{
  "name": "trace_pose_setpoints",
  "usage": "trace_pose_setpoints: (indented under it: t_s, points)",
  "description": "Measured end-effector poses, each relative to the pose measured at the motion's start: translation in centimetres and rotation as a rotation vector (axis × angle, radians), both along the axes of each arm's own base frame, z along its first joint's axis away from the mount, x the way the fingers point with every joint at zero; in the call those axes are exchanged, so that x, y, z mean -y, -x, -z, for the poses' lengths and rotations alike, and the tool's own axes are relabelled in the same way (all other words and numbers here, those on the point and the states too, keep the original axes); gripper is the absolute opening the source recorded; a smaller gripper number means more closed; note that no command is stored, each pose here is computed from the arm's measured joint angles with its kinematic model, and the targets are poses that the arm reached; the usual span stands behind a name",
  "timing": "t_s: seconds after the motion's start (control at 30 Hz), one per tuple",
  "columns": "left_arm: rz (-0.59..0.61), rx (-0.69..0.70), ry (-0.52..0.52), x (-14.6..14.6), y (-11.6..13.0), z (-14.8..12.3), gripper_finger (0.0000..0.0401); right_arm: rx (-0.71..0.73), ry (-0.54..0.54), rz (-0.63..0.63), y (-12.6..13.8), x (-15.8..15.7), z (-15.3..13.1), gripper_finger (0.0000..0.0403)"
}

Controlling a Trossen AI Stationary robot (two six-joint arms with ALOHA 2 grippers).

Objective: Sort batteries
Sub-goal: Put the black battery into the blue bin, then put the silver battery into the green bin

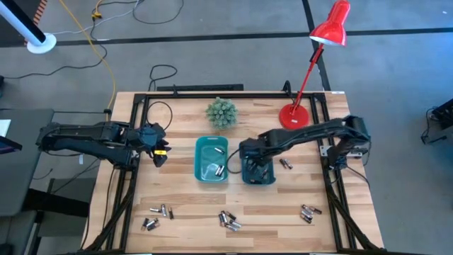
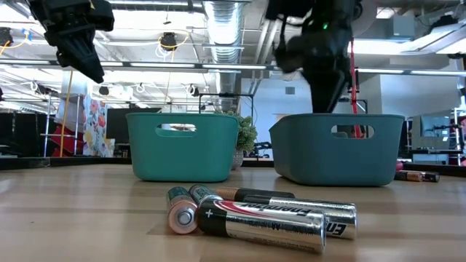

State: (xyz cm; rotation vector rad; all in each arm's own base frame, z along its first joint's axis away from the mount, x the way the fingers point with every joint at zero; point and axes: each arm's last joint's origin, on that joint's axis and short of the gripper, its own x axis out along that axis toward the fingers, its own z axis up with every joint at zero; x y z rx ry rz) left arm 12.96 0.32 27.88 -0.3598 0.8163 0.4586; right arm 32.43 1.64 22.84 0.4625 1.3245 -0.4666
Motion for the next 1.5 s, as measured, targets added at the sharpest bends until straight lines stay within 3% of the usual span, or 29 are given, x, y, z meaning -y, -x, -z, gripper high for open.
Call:
trace_pose_setpoints:
  t_s: [0.33,0.53,0.97,1.2,1.33,1.5]
  points:
    - [0.008,-0.003,-0.006,0.0,0.0,0.0,0.0121,-0.068,-0.073,-0.009,-2.4,0.3,4.9,0.0010]
    - [0.008,-0.004,-0.006,0.0,0.0,0.0,0.0121,-0.031,-0.115,0.041,-2.0,0.5,6.1,0.0010]
    - [0.009,-0.003,-0.006,0.0,0.0,0.0,0.0121,-0.035,-0.106,0.047,-1.8,0.2,6.2,0.0097]
    - [0.009,-0.003,-0.006,0.0,0.0,0.0,0.0121,-0.040,-0.104,0.053,-1.7,0.3,6.0,0.0122]
    - [0.009,-0.004,-0.006,0.0,0.0,0.0,0.0121,0.014,-0.099,0.090,-1.3,0.4,4.4,0.0124]
    - [0.009,-0.003,-0.006,0.0,0.0,0.0,0.0121,0.103,-0.017,0.139,0.3,0.7,0.6,0.0121]
